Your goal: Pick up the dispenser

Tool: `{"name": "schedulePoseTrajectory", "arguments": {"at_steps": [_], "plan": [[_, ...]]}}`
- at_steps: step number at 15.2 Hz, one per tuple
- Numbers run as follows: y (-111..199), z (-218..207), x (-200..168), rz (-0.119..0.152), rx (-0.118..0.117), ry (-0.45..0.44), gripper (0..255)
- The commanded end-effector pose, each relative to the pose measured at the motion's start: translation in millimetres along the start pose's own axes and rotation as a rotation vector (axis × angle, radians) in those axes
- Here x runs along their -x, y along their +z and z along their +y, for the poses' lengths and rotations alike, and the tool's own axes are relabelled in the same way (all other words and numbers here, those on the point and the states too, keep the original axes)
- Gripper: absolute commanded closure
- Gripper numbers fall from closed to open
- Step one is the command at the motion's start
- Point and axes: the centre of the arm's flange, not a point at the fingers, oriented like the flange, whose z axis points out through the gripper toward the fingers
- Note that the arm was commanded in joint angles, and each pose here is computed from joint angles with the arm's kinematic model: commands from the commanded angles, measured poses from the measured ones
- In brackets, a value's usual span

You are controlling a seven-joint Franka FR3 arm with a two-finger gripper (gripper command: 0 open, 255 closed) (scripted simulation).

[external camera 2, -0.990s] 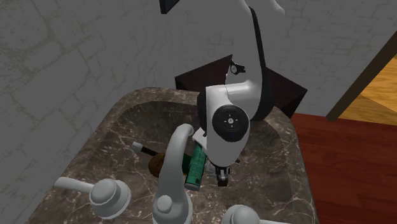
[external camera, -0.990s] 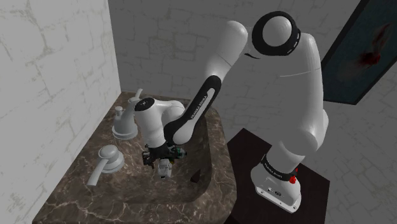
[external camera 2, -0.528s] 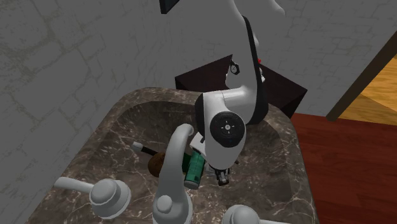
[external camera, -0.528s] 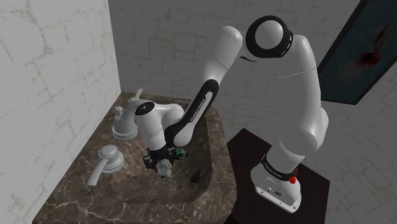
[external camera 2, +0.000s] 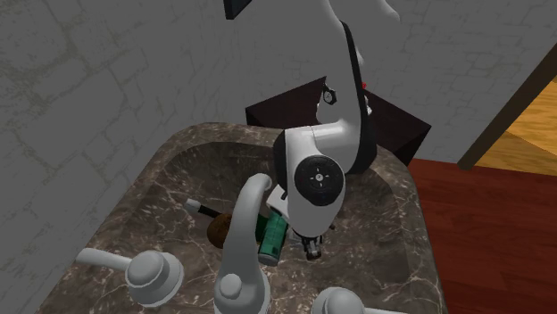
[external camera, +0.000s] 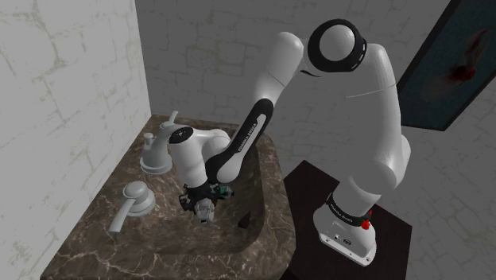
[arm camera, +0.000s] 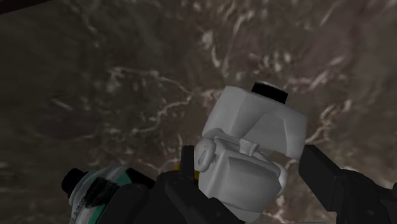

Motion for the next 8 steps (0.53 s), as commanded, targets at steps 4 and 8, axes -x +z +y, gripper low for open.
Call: {"name": "schedulePoseTrajectory", "arguments": {"at_steps": [4, 8], "plan": [[-23, 5, 2, -0.001, 0.0, -0.001, 255], [-44, 9, 4, -0.001, 0.0, -0.001, 255]]}}
